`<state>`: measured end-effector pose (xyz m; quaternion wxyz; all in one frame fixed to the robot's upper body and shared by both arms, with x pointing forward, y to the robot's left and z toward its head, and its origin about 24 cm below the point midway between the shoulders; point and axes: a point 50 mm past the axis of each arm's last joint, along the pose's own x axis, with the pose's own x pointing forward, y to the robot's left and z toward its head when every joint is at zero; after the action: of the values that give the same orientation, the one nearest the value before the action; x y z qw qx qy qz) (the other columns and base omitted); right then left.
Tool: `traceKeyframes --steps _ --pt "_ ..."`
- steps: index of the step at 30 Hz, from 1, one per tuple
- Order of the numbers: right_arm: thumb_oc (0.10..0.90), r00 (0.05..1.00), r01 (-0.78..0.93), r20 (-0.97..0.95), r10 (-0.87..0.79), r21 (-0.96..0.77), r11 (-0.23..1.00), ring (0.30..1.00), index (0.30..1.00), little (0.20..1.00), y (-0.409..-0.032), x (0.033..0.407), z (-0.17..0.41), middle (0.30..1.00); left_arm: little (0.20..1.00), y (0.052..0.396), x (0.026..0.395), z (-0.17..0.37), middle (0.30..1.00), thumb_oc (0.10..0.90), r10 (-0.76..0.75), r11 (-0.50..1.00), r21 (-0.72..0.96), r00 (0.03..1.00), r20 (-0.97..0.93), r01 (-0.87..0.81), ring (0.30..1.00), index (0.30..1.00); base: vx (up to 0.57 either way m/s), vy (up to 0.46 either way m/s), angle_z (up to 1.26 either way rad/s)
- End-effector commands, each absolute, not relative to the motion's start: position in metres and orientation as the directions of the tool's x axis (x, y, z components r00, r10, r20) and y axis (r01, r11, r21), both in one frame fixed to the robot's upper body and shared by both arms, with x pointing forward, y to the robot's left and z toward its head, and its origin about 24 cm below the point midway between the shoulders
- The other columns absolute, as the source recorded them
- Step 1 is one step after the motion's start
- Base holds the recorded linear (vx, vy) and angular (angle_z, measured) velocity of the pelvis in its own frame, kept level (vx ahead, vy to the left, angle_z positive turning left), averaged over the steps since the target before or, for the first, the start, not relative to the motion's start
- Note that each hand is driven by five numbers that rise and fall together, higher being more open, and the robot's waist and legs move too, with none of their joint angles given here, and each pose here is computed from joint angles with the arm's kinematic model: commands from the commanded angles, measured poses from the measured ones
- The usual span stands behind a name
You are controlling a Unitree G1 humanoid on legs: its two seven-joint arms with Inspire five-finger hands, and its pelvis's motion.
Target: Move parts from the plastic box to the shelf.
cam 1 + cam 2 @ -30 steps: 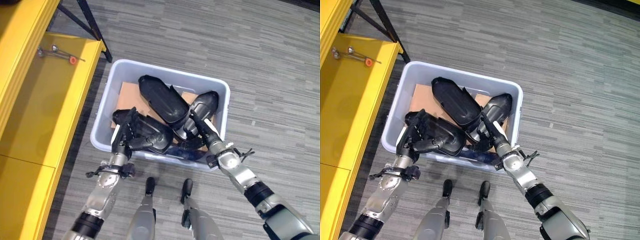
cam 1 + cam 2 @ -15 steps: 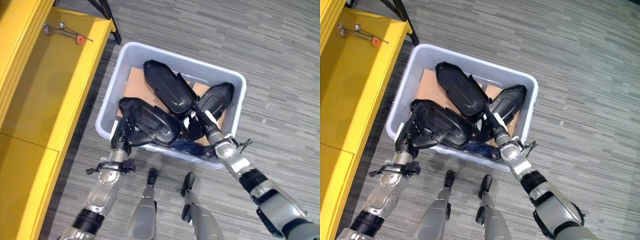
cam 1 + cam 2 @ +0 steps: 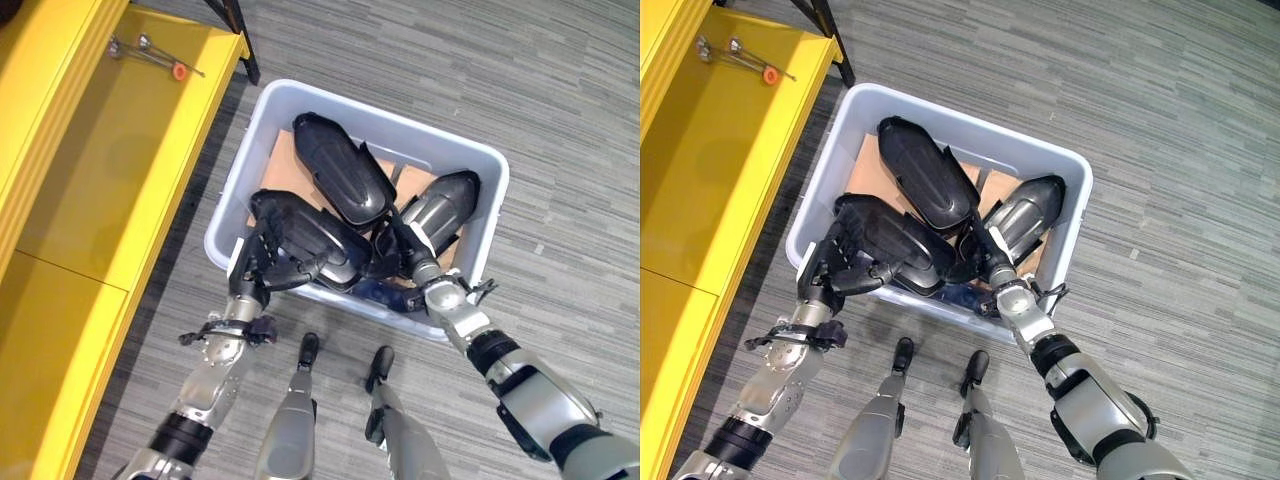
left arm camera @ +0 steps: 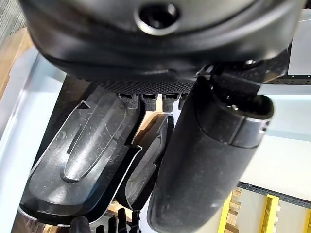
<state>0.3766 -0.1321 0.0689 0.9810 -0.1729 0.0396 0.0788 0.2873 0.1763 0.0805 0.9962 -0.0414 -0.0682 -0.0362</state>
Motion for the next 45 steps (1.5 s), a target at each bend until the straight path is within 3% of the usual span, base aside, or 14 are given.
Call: traceKeyframes --steps 1,12,25,36,45 --pt "0.900 0.979 -0.170 -0.160 0.125 -0.306 0.937 1.000 1.000 1.000 -0.131 0.377 0.062 1.000 1.000 0.163 0.284 0.126 1.000 0.900 -0.147 0.979 -0.075 0.916 0.372 0.188 1.000 1.000 -0.01 0.005 0.05" --pt "0.900 0.985 -0.118 0.052 0.163 -0.484 0.867 1.000 1.000 1.000 -0.118 0.369 0.086 1.000 1.000 0.162 0.287 0.129 1.000 0.900 -0.095 0.988 -0.075 0.916 0.391 0.135 1.000 1.000 0.00 0.003 -0.01" --pt "0.900 0.877 -0.035 0.385 0.287 -0.544 0.838 1.000 1.000 1.000 -0.111 0.336 0.139 1.000 1.000 0.168 0.286 0.130 1.000 0.900 -0.052 0.995 -0.056 0.912 0.407 0.082 1.000 1.000 0.00 0.001 0.00" --pt "0.900 0.822 0.060 0.499 0.273 -0.552 0.832 1.000 1.000 1.000 -0.117 0.321 0.154 1.000 1.000 0.172 0.283 0.131 1.000 0.900 -0.026 0.998 -0.046 0.908 0.419 0.050 1.000 1.000 0.00 0.000 0.00" --pt "0.900 0.869 -0.021 0.429 0.245 -0.462 0.886 1.000 1.000 1.000 -0.116 0.320 0.136 1.000 1.000 0.170 0.284 0.128 1.000 0.900 -0.020 0.997 -0.057 0.913 0.407 0.048 1.000 1.000 0.00 0.000 0.00"
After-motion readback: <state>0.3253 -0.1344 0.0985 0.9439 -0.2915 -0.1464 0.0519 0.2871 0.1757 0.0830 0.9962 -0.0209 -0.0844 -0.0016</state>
